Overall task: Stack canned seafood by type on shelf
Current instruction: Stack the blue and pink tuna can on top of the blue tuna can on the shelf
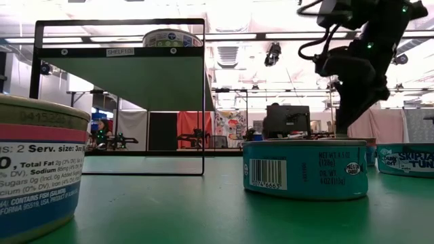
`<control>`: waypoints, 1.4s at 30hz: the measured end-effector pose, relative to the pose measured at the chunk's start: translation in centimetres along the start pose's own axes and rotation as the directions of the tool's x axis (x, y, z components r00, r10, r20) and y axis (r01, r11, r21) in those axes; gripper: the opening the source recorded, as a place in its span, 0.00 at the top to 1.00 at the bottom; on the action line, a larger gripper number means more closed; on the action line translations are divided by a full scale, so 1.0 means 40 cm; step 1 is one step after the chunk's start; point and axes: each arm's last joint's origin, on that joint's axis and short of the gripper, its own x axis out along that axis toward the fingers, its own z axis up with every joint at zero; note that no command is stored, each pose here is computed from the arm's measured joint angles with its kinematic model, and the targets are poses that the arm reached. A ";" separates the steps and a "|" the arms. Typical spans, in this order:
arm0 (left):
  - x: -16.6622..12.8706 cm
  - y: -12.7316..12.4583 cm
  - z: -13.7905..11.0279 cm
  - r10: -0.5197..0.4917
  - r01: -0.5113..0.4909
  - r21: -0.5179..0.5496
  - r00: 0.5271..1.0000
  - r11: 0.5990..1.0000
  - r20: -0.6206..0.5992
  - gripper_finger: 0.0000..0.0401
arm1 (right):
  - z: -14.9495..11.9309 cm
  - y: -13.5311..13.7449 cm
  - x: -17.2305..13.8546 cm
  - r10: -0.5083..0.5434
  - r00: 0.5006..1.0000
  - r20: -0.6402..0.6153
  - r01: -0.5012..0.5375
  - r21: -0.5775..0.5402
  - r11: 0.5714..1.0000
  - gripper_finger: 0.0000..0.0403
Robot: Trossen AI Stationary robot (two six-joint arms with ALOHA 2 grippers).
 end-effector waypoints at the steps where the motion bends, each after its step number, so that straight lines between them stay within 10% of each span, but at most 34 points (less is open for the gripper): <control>1: 0.000 0.000 0.000 0.000 0.000 0.000 1.000 1.000 0.000 0.42 | 0.000 -0.001 -0.003 -0.007 1.000 -0.008 0.007 -0.001 1.000 0.98; 18: 0.001 0.000 -0.001 0.000 0.000 0.001 1.000 1.000 -0.001 0.42 | -0.071 0.058 -0.029 0.042 0.996 0.080 -0.038 -0.056 0.998 0.98; 26: 0.001 0.000 -0.003 0.000 0.000 0.003 1.000 1.000 -0.003 0.42 | -0.108 0.009 -0.023 -0.125 0.990 -0.064 0.121 -0.072 0.990 0.98; 42: 0.003 -0.001 -0.007 0.001 -0.001 0.007 1.000 1.000 -0.006 0.42 | -0.017 -0.045 0.001 -0.220 0.976 0.004 0.220 -0.021 0.975 0.98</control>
